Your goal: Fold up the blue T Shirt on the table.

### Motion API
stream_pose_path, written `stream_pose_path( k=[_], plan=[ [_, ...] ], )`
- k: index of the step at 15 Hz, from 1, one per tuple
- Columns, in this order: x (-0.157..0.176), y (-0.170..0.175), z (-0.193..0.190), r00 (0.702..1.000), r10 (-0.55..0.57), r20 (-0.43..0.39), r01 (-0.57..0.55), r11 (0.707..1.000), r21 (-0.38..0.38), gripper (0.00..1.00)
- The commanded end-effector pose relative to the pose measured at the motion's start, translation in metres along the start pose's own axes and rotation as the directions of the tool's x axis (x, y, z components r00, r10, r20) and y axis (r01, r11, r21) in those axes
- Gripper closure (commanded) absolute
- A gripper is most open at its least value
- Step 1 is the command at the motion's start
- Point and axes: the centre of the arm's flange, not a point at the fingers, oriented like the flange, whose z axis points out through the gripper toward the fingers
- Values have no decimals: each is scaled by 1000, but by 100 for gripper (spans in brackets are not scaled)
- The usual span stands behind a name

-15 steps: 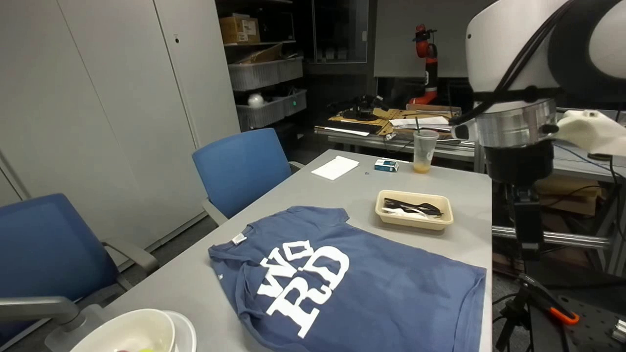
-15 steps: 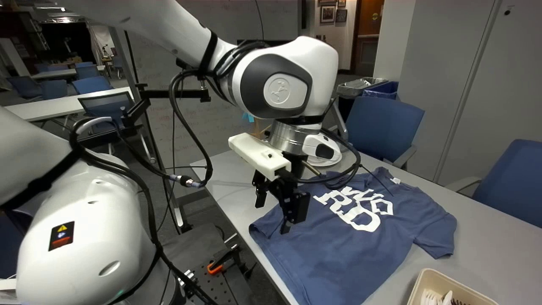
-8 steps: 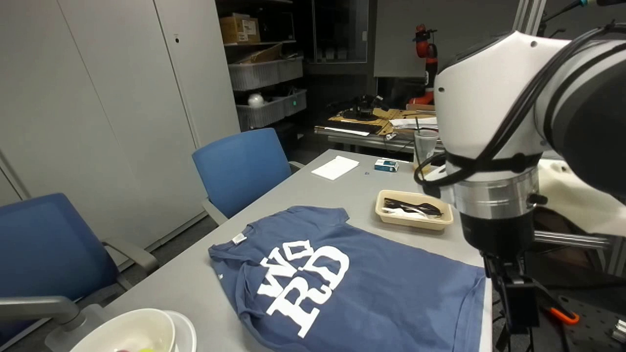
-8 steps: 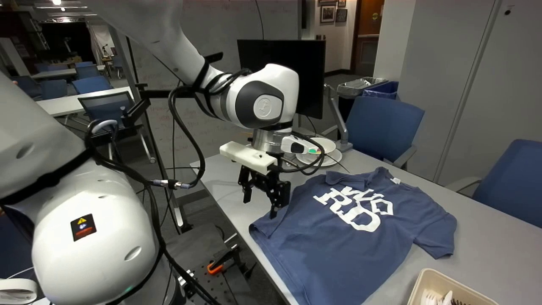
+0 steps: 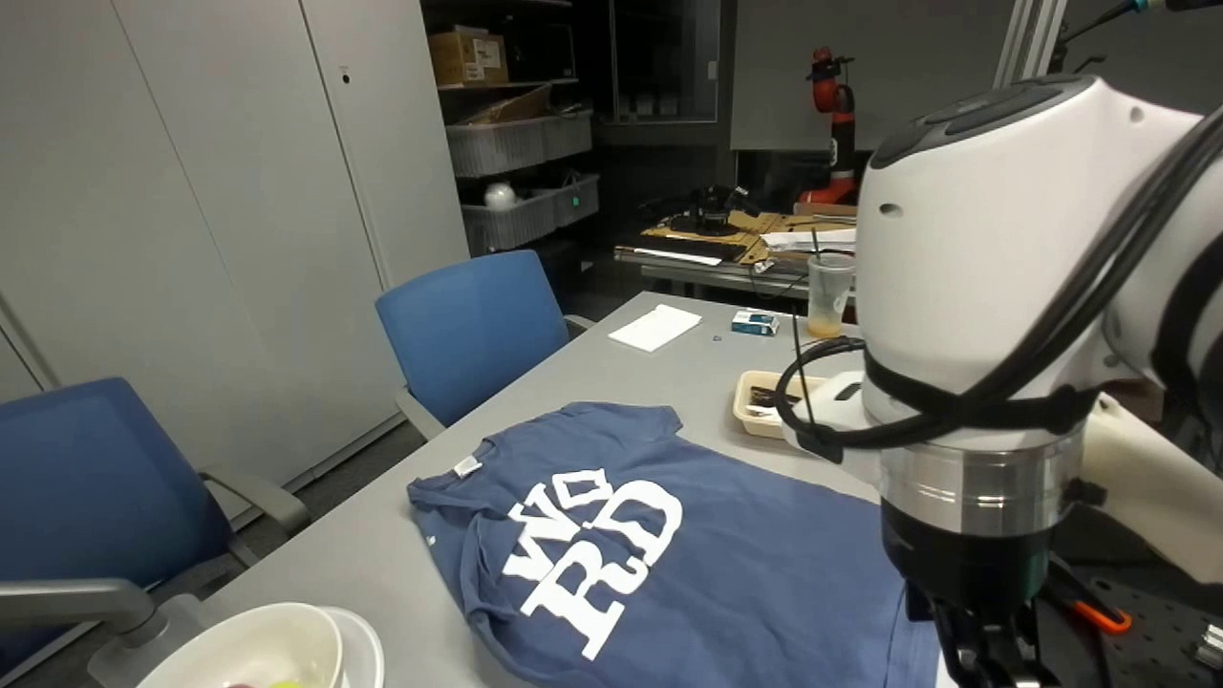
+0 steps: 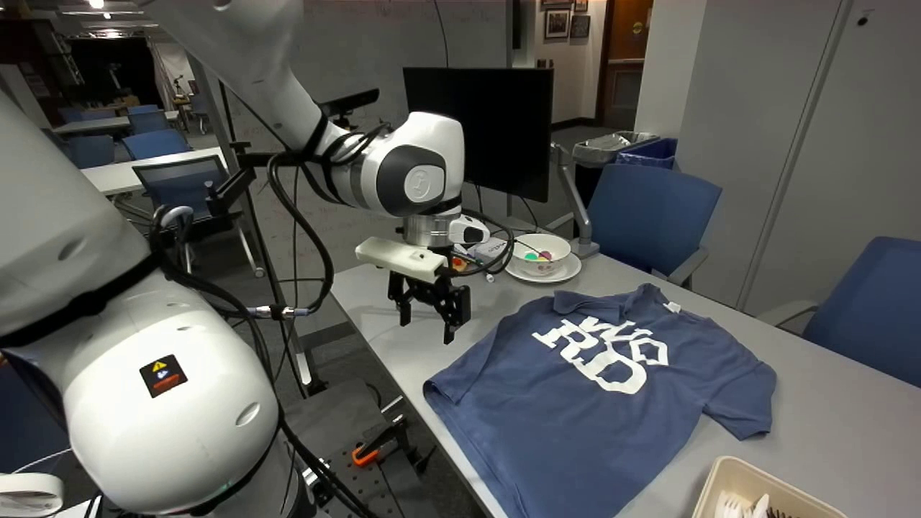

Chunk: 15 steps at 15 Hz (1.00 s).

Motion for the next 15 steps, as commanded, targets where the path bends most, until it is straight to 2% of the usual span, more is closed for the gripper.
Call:
stream_pose_path(
  k=[1,8,11,15],
  plan=[
    [0,0,0,1000,0,0,0,1000,0,0],
    [18,26,45,999,-40,-36,40,999,3,0],
    [21,37,62,998,-26,-54,28,999,31,0],
    [17,45,85,1000,12,-29,-9,996,86,0]
  ],
)
